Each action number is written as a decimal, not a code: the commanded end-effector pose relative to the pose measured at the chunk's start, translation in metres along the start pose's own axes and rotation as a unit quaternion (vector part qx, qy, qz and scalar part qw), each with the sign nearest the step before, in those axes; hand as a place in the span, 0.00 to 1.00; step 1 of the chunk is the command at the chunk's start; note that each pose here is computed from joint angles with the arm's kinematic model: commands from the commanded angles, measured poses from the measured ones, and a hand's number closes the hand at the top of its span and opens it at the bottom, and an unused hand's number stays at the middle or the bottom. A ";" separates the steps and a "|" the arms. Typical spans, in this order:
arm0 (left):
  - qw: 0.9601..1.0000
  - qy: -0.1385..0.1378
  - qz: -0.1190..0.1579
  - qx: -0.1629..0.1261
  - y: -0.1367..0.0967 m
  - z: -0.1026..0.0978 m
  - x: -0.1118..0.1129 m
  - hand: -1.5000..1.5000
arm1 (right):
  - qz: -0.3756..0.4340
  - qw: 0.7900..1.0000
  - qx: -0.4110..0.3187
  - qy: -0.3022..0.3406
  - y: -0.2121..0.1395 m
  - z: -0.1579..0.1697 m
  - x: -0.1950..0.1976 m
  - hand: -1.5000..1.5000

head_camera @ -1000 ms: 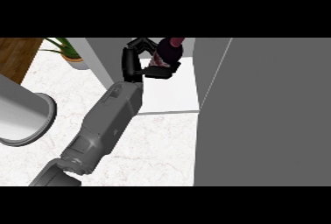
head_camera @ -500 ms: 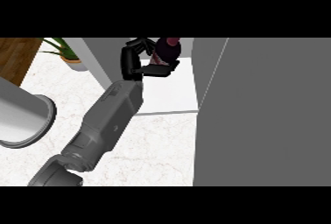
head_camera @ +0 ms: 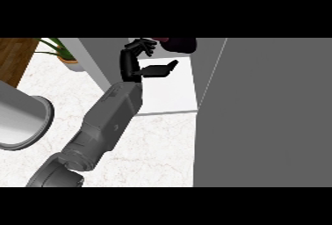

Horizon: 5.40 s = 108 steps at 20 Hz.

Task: Pick up the wine, place it into the cabinet and close the cabinet

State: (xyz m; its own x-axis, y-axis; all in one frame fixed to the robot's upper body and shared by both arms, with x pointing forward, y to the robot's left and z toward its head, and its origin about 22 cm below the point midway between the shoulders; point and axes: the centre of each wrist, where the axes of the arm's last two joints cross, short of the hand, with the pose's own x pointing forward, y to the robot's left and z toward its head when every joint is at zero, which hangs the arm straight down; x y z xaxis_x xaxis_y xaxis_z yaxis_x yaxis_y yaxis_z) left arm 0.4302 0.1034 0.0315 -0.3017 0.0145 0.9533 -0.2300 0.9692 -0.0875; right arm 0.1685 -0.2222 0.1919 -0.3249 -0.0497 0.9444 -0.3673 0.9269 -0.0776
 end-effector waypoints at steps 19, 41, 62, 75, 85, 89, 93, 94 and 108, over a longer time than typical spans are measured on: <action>0.996 0.027 -0.082 0.026 0.025 0.016 -0.027 0.00 | -0.001 1.000 -0.008 -0.021 0.001 0.000 0.006 0.00; 0.999 0.006 -0.019 -0.034 0.031 0.032 -0.042 0.00 | -0.014 0.999 0.006 -0.028 0.005 0.002 0.014 0.00; 0.998 0.019 0.051 -0.024 0.027 0.052 -0.045 0.00 | -0.014 1.000 0.011 -0.014 0.007 0.004 0.015 0.00; 0.996 0.007 0.060 -0.069 -0.009 0.159 -0.020 0.00 | 0.002 1.000 -0.026 -0.013 -0.002 0.008 0.028 0.00; 0.993 -0.008 0.102 -0.067 -0.012 0.215 0.038 0.00 | 0.005 0.999 -0.032 -0.012 -0.002 0.023 0.018 0.00; 0.996 -0.008 0.073 -0.043 0.006 0.238 0.032 0.00 | 0.011 0.999 -0.027 -0.014 0.007 0.032 0.018 0.00; 0.995 -0.011 0.092 -0.037 0.012 0.255 0.067 0.00 | 0.001 1.000 -0.023 -0.008 -0.002 0.022 0.015 0.00; 0.995 -0.020 0.086 -0.040 0.025 0.254 0.058 0.00 | 0.004 1.000 -0.024 -0.012 0.004 0.010 0.025 0.00; 0.985 -0.015 0.116 -0.130 0.105 0.278 0.107 0.00 | -0.005 0.998 0.059 0.025 0.012 0.024 0.019 1.00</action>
State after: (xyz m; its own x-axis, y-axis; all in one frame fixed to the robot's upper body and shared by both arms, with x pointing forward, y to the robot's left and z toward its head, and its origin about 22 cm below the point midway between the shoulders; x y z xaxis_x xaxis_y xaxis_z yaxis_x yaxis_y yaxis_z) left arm 0.1284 0.1153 0.0368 -0.3541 0.2299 0.9065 0.0355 0.9719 -0.2326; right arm 0.1636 -0.2197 0.1877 -0.2531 0.0070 0.9674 -0.4041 0.9078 -0.1123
